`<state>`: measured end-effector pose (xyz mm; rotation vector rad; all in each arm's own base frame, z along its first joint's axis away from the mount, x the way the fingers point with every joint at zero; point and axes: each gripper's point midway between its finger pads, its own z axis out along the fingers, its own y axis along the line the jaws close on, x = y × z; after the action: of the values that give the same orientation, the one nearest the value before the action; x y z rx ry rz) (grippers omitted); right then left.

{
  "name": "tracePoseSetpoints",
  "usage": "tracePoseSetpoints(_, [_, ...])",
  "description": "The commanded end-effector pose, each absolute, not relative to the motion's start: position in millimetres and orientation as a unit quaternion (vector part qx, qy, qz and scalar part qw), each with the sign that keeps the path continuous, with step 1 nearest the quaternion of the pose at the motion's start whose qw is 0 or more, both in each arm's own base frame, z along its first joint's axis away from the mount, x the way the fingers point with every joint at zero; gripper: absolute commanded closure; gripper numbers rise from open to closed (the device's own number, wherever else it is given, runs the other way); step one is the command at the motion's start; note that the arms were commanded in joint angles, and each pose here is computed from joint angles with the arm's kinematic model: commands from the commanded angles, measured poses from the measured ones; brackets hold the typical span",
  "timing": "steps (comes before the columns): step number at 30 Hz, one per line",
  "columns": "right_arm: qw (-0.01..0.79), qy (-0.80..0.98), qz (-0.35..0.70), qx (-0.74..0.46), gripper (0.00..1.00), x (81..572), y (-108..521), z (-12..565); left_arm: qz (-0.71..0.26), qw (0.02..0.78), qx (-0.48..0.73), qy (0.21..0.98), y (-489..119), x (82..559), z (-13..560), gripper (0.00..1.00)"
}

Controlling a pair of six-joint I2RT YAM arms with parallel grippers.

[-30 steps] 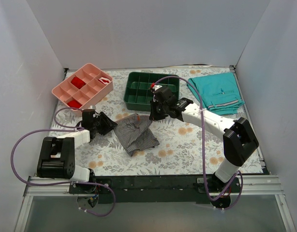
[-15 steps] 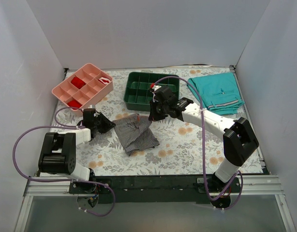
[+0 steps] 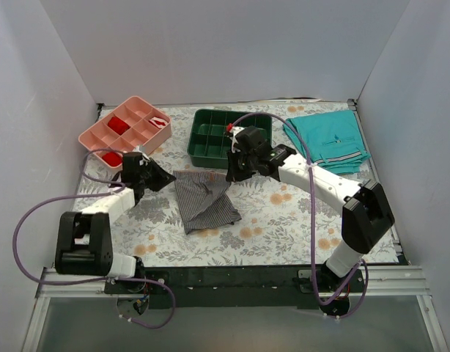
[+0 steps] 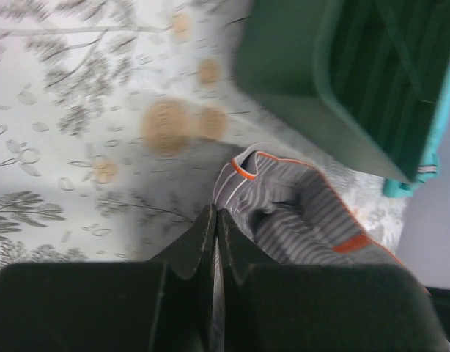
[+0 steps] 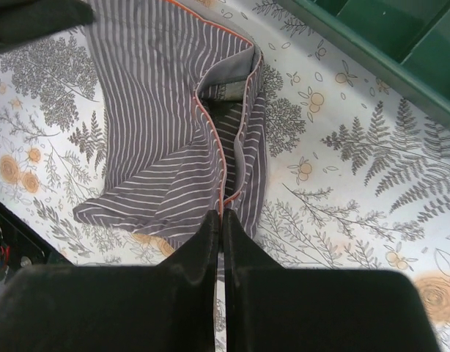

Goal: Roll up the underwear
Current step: Flatten out the underwear at the center of the board.

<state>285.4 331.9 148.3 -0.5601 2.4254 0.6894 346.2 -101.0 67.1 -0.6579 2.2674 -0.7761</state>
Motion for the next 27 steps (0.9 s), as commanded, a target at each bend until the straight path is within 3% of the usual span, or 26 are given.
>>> tracePoseSetpoints(1, [0.329,0.872,0.274,-0.239,0.99,278.9,319.7,214.8,-0.324,0.371,-0.186,0.850,-111.1,337.8,151.0,1.00])
tracePoseSetpoints(3, [0.323,0.872,0.275,-0.242,0.99,269.3,312.1,220.0,-0.340,0.398,-0.159,0.837,-115.3,329.7,185.3,1.00])
tracePoseSetpoints(16, [0.369,0.826,0.356,-0.235,0.99,189.9,269.3,300.1,-0.358,0.414,-0.100,0.831,-119.7,238.0,266.6,1.00])
tracePoseSetpoints(27, [0.357,0.812,0.406,-0.217,0.99,133.6,239.3,305.2,-0.357,0.439,-0.146,0.812,-107.4,181.2,308.7,1.00])
